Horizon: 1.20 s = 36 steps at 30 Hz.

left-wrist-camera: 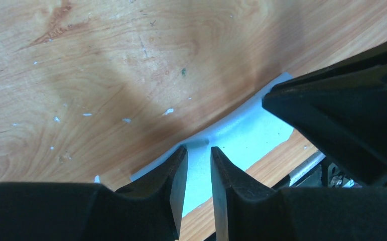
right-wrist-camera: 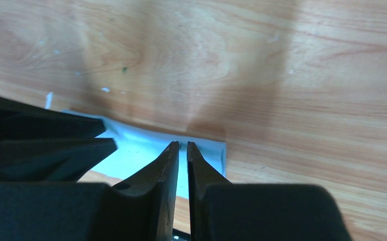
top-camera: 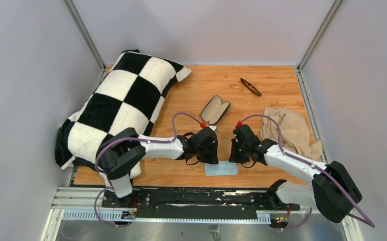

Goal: Organize the sunglasses
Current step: Fold the glasses cleaning cloth at the center of the board.

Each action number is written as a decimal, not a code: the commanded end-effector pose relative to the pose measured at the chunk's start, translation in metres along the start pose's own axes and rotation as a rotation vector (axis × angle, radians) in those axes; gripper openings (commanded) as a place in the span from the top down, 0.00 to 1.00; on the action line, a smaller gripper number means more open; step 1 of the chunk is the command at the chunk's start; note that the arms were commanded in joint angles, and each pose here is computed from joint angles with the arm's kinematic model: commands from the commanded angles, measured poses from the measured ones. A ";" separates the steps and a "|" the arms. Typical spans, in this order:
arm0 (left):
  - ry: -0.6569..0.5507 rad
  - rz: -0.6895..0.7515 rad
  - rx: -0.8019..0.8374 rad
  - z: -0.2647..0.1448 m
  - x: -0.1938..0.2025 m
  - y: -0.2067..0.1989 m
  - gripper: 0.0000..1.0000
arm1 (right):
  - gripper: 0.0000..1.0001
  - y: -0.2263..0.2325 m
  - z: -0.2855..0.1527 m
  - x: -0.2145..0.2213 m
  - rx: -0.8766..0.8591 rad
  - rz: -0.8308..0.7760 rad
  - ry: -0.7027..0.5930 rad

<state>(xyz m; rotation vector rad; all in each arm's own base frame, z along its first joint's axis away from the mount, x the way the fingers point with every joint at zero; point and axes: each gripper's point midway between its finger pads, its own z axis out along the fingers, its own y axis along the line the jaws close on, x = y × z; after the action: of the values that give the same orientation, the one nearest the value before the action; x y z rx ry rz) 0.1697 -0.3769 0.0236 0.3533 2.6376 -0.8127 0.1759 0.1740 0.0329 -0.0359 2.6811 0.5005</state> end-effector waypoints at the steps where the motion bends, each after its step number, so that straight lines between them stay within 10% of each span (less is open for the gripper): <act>1: -0.010 0.029 -0.050 0.004 -0.002 0.014 0.68 | 0.84 -0.028 0.006 0.000 0.124 -0.048 -0.009; 23: -0.007 0.031 -0.109 -0.007 0.006 0.037 0.66 | 0.86 -0.021 0.006 0.000 0.109 -0.073 0.030; 36: -0.252 0.050 -0.128 -0.091 -0.113 0.019 0.64 | 0.65 -0.031 -0.073 -0.077 0.184 -0.092 -0.290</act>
<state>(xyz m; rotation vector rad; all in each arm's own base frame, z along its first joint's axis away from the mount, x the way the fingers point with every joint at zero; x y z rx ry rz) 0.2213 -0.3417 0.1024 0.3206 2.4694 -0.6645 0.2250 0.1520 0.1305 -0.0727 2.3543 0.3769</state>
